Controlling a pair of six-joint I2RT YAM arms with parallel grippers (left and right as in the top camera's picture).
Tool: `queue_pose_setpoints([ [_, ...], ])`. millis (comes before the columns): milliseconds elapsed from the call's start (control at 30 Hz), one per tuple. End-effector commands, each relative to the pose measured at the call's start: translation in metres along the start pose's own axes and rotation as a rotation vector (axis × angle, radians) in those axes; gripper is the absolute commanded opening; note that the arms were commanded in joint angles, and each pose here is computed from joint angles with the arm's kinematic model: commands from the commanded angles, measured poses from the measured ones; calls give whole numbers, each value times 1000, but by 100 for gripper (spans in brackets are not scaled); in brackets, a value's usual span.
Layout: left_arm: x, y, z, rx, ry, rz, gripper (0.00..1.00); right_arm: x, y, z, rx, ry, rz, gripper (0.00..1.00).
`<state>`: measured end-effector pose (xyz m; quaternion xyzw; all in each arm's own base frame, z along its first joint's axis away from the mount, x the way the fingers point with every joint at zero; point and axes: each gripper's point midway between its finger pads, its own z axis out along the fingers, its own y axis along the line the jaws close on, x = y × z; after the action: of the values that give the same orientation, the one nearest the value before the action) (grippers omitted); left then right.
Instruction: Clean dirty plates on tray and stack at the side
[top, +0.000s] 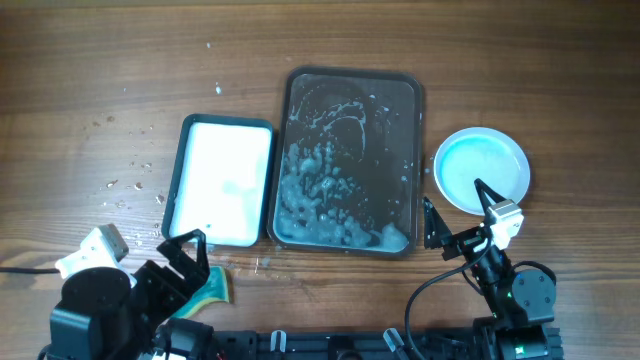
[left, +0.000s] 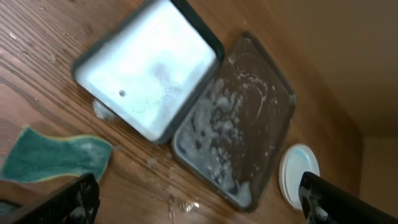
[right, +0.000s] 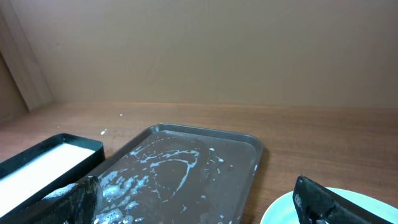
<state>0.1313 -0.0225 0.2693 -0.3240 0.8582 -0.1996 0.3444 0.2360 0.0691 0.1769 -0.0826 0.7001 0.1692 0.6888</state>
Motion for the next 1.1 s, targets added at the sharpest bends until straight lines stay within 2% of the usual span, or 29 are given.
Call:
queue_pose_setpoints([
  [0,-24,16,14,-80,-144,-46,100,-3,-2,-1,14,-16,-21,100],
  [100,-30,-8,41,157,-242,169,100,-3,-2,-1,14,-16,-21,100],
  [133,-31,-7,48,200,-299,195,100,-3,-2,-1,14,-16,-21,100],
  [200,-26,2,67,267,-384,213,100,-3,-2,-1,14,-16,-21,100],
  [400,-15,4,119,403,-466,265,100,-3,-2,-1,14,-16,-21,100],
  [567,-9,13,154,446,-495,258,100,-3,-2,-1,14,-16,-21,100],
  [767,-17,0,144,526,-564,279,100,-3,-2,-1,14,-16,-21,100],
  [833,-8,10,156,478,-504,268,100,-3,-2,-1,14,-16,-21,100],
  [1067,-8,11,157,474,-504,267,100,-3,-2,-1,14,-16,-21,100],
])
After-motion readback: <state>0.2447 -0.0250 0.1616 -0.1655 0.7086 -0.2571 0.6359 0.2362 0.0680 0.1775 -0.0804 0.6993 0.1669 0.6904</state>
